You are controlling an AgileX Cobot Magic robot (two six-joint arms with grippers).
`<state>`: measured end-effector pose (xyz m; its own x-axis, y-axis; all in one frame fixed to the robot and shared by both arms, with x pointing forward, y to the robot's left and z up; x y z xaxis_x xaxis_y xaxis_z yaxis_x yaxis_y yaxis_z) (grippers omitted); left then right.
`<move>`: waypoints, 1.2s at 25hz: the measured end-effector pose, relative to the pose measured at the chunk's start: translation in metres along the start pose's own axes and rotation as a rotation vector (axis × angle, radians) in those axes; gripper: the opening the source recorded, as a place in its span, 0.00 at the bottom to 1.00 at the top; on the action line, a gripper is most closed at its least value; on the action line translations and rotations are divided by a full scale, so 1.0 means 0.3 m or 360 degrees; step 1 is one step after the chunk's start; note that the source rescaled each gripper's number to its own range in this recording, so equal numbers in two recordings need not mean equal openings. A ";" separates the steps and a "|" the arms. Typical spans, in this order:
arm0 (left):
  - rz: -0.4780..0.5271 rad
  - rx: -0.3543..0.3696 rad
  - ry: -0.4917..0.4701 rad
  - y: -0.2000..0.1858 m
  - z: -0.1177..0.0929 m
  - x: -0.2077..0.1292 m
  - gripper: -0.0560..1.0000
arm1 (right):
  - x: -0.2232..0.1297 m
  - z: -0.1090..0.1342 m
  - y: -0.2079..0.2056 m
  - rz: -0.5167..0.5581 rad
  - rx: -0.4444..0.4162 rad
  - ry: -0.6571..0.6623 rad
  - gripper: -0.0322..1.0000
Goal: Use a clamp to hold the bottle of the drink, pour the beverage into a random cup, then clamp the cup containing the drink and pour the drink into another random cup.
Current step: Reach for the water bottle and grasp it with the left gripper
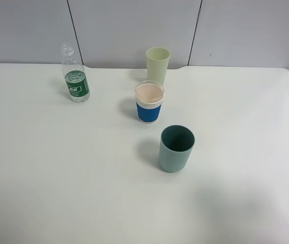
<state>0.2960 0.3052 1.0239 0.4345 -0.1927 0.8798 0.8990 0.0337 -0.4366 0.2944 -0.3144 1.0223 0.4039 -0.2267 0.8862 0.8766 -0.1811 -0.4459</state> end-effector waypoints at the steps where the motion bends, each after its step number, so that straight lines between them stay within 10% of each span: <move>1: 0.0000 0.0000 0.0000 0.000 0.000 0.000 1.00 | 0.000 0.000 0.000 0.0000 0.0000 0.0000 0.99; 30: 0.0002 0.0010 -0.0007 0.000 0.003 -0.001 1.00 | 0.000 0.000 0.000 0.0000 0.0000 0.0000 0.99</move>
<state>0.2960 0.3063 1.0239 0.4358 -0.1887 0.8800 0.8988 0.0403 -0.4365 0.2944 -0.3144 1.0223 0.4039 -0.2267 0.8862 0.8766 -0.1811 -0.4459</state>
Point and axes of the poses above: a point on each arm's last joint axis where the gripper is mounted, y pointing out along that axis toward the gripper, z along the wrist's bending axis when the last joint is at zero, x = y × z, the point moved 7 cm from there along y, pointing out along that axis toward the gripper, and after that the axes turned 13 degrees about y, right-handed, at the moved point
